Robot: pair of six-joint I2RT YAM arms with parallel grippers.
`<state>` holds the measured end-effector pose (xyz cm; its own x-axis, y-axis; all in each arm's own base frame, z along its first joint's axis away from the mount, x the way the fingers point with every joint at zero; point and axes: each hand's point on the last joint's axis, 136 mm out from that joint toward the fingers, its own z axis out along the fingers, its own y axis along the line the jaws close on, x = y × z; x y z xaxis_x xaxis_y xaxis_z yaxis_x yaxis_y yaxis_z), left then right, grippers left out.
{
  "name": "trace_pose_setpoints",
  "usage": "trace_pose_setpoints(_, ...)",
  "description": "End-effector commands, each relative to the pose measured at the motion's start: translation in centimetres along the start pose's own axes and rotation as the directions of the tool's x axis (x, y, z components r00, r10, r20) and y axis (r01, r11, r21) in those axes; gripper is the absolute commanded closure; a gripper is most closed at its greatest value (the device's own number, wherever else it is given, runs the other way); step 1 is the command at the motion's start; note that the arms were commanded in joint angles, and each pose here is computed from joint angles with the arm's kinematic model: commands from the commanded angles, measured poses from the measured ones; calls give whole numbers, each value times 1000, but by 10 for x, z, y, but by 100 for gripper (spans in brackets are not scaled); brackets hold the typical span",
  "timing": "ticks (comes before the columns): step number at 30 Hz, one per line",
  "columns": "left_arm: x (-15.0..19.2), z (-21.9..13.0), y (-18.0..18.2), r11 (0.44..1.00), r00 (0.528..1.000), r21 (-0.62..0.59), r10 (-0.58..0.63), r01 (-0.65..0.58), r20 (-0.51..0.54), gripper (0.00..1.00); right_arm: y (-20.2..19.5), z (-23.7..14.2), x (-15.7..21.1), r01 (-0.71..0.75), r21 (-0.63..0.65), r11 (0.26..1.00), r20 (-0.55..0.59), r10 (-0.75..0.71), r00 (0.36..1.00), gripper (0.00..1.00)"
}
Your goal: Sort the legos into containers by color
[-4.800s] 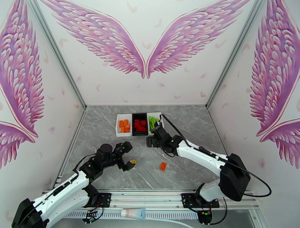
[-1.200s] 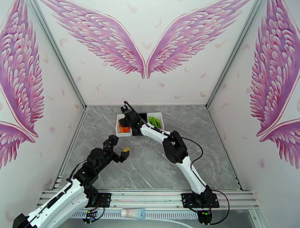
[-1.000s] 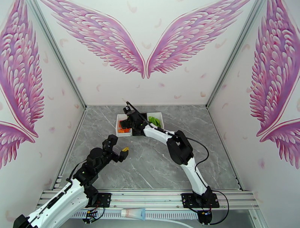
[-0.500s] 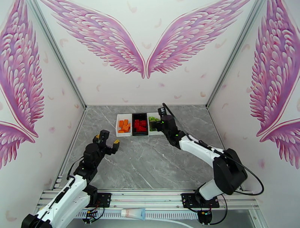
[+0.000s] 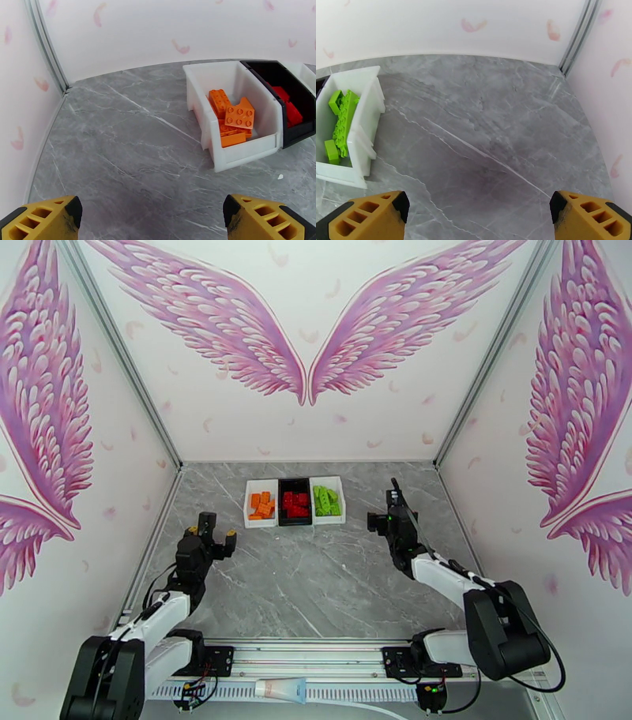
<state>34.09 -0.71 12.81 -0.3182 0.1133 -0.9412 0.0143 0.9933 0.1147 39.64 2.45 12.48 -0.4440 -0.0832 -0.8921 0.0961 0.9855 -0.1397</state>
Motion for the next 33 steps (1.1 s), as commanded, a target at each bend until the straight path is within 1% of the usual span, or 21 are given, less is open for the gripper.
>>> trace_pose_setpoints(1,-16,7,14,997,996,-58,-36,40,76,1,-8,11,-9,-24,20,1000,99,22,995,0)
trace_pose_setpoints(3,-18,15,18,995,995,-70,-59,65,86,1,-11,19,-3,-40,23,999,103,37,994,0)
trace_pose_setpoints(6,-23,26,21,992,990,-80,-93,102,109,1,-6,25,2,-30,-15,999,73,31,997,0)
trace_pose_setpoints(9,-20,41,22,992,992,-89,-81,90,98,1,3,21,0,-10,-75,997,106,18,994,0)
trace_pose_setpoints(13,-3,56,25,988,993,-114,-98,106,72,1,8,5,7,-8,-151,989,189,37,981,1)
trace_pose_setpoints(14,-5,58,27,987,991,-118,-102,112,89,1,9,4,11,-7,-161,987,202,40,979,1)
trace_pose_setpoints(15,-4,58,28,986,992,-120,-107,115,71,1,10,5,10,-2,-165,986,228,40,973,1)
trace_pose_setpoints(17,-2,60,31,984,991,-129,-116,123,61,1,13,9,12,5,-172,985,185,27,982,1)
trace_pose_setpoints(19,-1,62,33,982,991,-137,-124,129,45,1,10,11,10,-10,-165,986,192,42,981,1)
trace_pose_setpoints(23,-1,62,33,982,991,-136,-122,128,49,1,8,14,12,-29,-188,982,164,60,985,1)
trace_pose_setpoints(33,0,62,32,983,992,-138,-119,124,45,1,8,13,11,-28,-187,982,169,60,984,1)
